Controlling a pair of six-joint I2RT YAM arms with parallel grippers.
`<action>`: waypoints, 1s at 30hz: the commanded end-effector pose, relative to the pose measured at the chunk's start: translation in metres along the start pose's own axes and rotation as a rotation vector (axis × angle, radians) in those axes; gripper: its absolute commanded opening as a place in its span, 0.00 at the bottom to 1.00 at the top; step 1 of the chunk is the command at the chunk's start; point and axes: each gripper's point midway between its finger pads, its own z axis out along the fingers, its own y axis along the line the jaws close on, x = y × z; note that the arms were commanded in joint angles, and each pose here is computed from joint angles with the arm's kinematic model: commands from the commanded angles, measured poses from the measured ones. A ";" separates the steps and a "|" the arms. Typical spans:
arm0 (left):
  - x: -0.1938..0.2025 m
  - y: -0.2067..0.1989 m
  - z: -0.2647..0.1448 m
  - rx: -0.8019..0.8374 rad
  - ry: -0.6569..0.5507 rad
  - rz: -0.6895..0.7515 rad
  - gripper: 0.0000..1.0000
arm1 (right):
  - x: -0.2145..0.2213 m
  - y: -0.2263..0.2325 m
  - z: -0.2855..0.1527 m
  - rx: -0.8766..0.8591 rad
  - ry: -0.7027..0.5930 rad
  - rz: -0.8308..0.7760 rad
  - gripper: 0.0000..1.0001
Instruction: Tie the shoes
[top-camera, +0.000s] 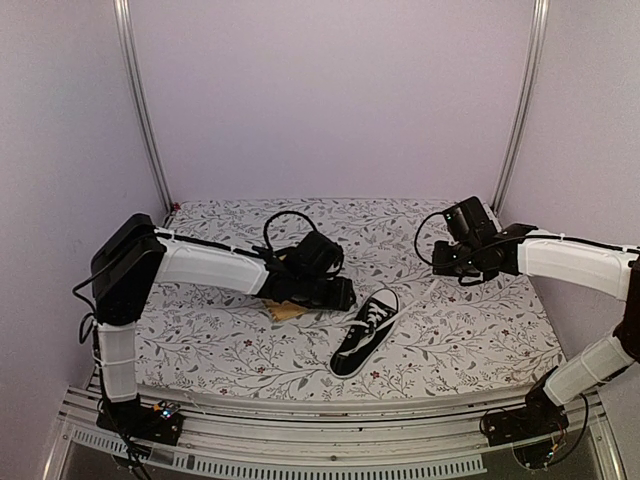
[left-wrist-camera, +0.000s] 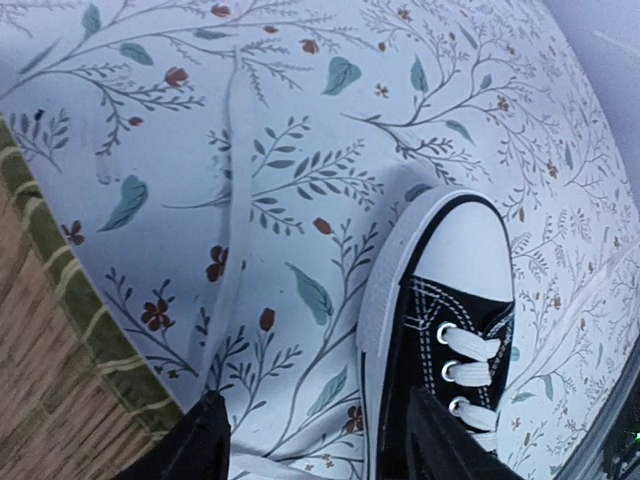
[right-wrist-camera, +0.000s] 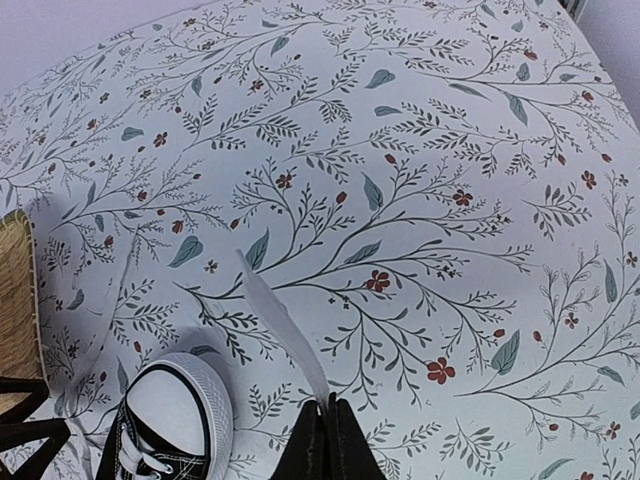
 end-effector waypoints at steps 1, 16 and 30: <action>0.009 0.028 -0.006 -0.166 0.026 0.045 0.56 | -0.002 0.001 -0.001 -0.010 -0.009 0.016 0.02; -0.034 0.000 0.023 -0.232 -0.018 0.255 0.46 | 0.004 0.002 0.000 -0.027 0.000 0.020 0.02; -0.047 0.027 0.066 -0.287 0.021 0.262 0.41 | 0.006 -0.001 -0.003 -0.027 -0.003 0.029 0.02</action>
